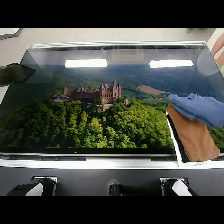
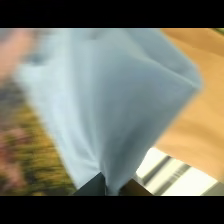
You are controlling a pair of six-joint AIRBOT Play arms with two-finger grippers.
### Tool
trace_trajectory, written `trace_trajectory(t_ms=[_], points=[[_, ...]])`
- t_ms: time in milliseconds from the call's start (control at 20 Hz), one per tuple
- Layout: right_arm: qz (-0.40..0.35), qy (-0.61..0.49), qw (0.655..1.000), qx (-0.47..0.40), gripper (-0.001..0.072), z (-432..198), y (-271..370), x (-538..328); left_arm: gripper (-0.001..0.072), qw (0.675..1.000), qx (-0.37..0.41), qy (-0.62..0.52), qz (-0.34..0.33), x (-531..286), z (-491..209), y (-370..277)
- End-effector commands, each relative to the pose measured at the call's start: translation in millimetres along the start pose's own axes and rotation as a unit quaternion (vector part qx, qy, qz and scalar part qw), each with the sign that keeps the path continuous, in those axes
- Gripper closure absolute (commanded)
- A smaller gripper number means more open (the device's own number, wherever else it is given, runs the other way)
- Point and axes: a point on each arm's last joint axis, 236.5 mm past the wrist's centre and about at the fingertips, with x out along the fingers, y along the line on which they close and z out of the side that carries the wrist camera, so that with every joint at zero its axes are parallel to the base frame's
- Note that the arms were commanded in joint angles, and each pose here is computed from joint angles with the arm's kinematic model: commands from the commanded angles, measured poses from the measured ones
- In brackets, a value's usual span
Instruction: Fold the shirts.
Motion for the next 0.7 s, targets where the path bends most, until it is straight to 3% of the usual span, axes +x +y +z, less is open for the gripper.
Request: trace_trajectory(t_ms=[0,100,200,250,300,350,400,500,600,650], points=[[-0.117,0.05,0.991,0.038,0.068,-30.7,-72.2,27.1,0.0681,1.0,0.0,-0.003,0.001,0.2,1.6,0.6],[-0.188,0.092,0.977,0.052,0.068,-56.8,-117.1,51.9,0.0681,1.0,0.0,-0.003,0.001,0.2,1.6,0.6],[-0.212,0.112,0.969,0.056,0.0678,-71.1,-140.1,78.9,0.0681,1.0,0.0,-0.004,0.001,0.2,1.7,0.5],[-0.213,0.117,0.968,0.057,0.0586,-74.6,-144.6,90.7,0.0681,1.0,0.0,-0.004,0.001,0.2,1.7,0.5],[-0.212,0.114,0.969,0.056,0.033,-73.4,-145.7,95.0,0.068,1.0,0.0,-0.004,0.001,0.2,1.7,0.5],[-0.208,0.102,0.972,0.036,-0.0008,-65.8,-145.3,95.5,0.0681,1.0,0.0,-0.004,0.001,0.0,1.8,0.3],[-0.203,0.084,0.976,-0.002,0.0026,-53.3,-143.1,93.2,0.0681,1.0,0.0,-0.003,-0.003,-1.2,2.0,-2.1],[-0.164,0.001,0.986,-0.034,0.0025,-11.7,-115.9,76.0,0.0681,0.999,0.012,-0.04,-0.004,-13.5,26.8,-10.0],[-0.044,-0.142,0.987,-0.059,0.0028,50.0,-42.5,37.9,0.0683,0.991,0.036,-0.125,0.022,-35.3,77.3,-9.1],[0.03,-0.218,0.972,-0.084,0.0041,75.1,8.8,4.2,0.0684,0.986,0.045,-0.149,0.062,-42.9,95.4,4.1]])
